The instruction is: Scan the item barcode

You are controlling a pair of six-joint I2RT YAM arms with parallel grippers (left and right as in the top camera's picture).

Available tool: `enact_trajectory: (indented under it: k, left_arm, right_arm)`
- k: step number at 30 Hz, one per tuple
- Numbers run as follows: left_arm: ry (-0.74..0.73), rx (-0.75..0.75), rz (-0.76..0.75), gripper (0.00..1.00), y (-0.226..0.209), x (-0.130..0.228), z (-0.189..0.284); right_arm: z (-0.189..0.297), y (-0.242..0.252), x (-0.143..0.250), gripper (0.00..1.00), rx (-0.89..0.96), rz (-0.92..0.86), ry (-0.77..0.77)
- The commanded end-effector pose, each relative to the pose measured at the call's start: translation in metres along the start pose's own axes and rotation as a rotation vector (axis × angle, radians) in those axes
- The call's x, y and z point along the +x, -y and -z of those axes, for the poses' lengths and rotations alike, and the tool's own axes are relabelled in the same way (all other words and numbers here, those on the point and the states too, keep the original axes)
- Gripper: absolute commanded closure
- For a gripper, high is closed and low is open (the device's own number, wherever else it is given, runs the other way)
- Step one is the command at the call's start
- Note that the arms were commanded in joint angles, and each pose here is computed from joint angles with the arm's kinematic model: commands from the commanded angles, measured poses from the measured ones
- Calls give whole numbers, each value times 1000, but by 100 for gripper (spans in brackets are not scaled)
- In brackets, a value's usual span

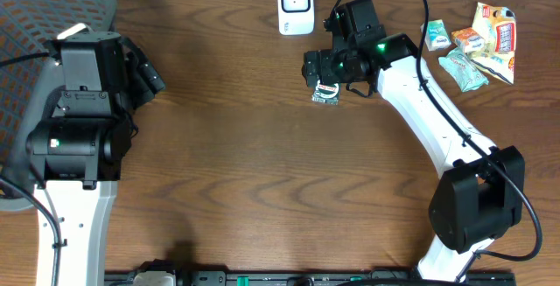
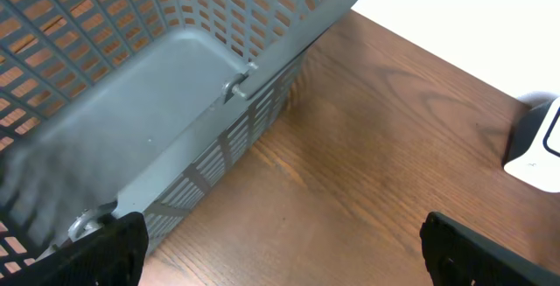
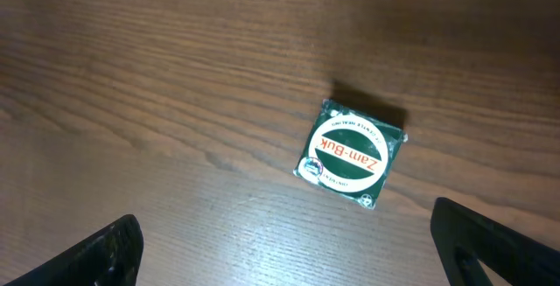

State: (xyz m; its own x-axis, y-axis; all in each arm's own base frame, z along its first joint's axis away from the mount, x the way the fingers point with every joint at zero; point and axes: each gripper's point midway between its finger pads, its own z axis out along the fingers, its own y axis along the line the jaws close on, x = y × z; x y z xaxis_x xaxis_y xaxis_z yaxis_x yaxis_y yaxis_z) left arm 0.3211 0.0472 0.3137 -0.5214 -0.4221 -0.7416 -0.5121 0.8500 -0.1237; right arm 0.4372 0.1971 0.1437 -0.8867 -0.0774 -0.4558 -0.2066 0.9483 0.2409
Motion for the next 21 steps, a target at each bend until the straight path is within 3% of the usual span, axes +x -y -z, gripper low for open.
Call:
enact_trajectory:
  k: [1,16,21]
  left_arm:
    - [20,-4,13,3,-2,-6,5]
    - [20,-4,13,2,-2,-6,5]
    - [20,-4,13,2,-2,-6,5]
  right_arm:
    - [0,4,-3,1,27,13,12]
    - [-2,14,-9,1,79,12,37]
    - [-9,33,-17,1,178,-23,79]
